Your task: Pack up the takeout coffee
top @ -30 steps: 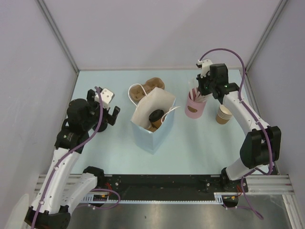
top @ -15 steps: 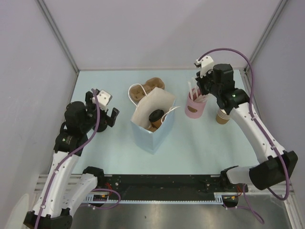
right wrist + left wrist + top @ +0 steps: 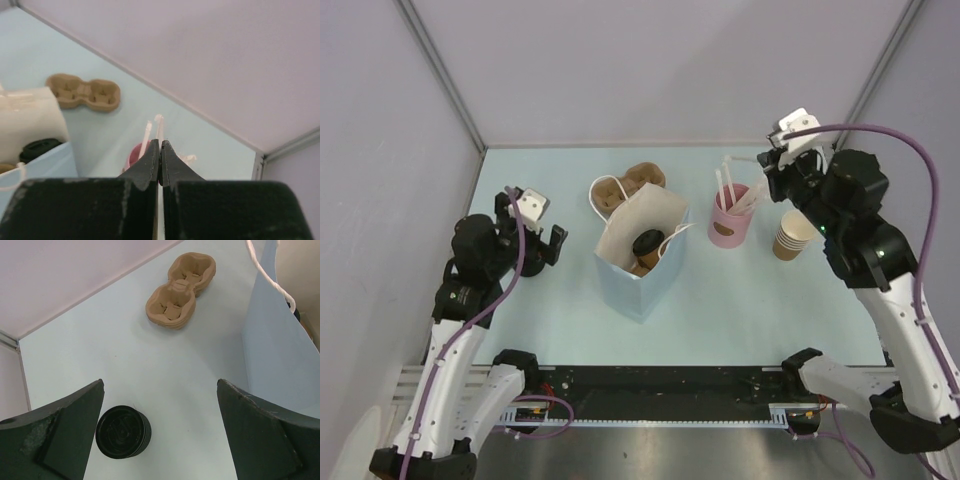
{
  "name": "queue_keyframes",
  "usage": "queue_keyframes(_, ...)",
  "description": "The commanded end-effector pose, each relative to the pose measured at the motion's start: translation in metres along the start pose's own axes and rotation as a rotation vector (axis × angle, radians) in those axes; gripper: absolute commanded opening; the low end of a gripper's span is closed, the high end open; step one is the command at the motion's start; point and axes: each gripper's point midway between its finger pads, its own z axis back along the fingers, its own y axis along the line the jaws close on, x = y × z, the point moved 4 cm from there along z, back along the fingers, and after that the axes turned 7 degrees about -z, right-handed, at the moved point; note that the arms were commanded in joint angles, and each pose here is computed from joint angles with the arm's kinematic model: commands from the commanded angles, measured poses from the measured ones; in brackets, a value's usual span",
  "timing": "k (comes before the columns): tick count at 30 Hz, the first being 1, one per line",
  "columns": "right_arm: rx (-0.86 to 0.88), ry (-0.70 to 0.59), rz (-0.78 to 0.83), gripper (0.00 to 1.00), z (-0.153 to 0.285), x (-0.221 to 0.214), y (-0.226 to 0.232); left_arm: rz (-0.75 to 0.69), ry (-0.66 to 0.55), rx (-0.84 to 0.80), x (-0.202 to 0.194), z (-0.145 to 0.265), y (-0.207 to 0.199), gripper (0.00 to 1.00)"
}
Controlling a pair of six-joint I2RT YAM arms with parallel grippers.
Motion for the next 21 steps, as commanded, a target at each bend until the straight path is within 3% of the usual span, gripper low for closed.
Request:
queue_keyframes(1, 0.116, -0.180, -0.025, 0.00, 0.044, 0.053, 0.010, 0.019, -0.045, 0.006, 0.007, 0.002, 0.003, 0.99)
queue_keyframes(8, 0.463, -0.239, -0.120, 0.00, 0.069, 0.080, 0.052, 0.038, -0.055, 0.012, 0.005, 0.005, 0.005, 0.99)
queue_keyframes(15, 0.610, -0.142, -0.206, 0.00, 0.040, 0.061, 0.078, 0.049, -0.056, 0.014, 0.004, 0.005, 0.007, 0.99)
queue_keyframes(21, 0.654, -0.048, -0.185, 0.00, 0.018, 0.032, 0.104, 0.058, -0.051, 0.012, 0.002, 0.004, 0.008, 1.00)
